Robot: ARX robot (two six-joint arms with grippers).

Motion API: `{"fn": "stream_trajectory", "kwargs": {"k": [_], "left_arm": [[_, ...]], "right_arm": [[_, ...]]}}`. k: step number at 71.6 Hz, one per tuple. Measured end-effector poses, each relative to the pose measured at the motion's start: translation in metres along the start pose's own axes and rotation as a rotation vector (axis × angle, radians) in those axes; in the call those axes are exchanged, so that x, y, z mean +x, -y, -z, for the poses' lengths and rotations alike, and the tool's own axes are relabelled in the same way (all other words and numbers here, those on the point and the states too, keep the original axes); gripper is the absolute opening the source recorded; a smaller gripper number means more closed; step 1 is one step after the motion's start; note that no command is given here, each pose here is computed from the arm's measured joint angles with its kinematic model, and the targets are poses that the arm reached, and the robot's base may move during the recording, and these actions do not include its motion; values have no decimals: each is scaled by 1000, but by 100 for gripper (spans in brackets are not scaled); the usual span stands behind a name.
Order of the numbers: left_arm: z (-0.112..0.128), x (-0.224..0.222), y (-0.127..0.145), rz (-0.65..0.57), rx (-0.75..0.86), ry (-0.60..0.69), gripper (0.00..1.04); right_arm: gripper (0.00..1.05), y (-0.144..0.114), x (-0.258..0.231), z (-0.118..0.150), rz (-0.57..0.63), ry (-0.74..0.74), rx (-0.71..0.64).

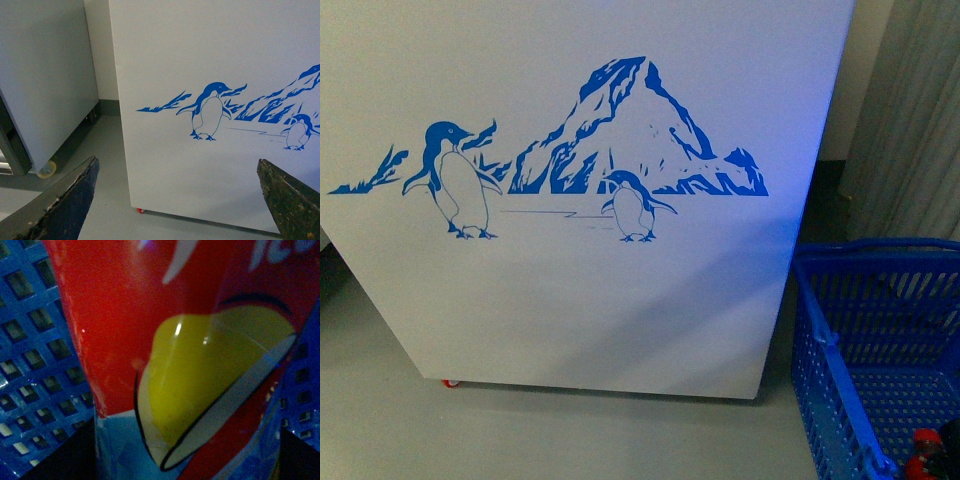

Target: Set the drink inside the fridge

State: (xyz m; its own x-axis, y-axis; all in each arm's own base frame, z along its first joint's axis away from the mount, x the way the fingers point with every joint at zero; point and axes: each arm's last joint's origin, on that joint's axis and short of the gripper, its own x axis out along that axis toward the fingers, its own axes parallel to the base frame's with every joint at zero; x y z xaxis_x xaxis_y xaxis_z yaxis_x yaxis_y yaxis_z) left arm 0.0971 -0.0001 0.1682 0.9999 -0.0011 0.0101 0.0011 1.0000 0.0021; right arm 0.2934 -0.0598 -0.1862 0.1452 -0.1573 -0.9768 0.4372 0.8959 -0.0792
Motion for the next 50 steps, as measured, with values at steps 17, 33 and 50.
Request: {"fn": "stream_trajectory", "kwargs": {"k": [17, 33, 50], "left_arm": [[0, 0, 0, 0, 0, 0, 97], [0, 0, 0, 0, 0, 0, 97], [0, 0, 0, 0, 0, 0, 97]], "right_arm": [[42, 18, -37, -9, -26, 15, 66], [40, 32, -175, -38, -152, 260, 83], [40, 46, -321, -48, -230, 565, 38]]}}
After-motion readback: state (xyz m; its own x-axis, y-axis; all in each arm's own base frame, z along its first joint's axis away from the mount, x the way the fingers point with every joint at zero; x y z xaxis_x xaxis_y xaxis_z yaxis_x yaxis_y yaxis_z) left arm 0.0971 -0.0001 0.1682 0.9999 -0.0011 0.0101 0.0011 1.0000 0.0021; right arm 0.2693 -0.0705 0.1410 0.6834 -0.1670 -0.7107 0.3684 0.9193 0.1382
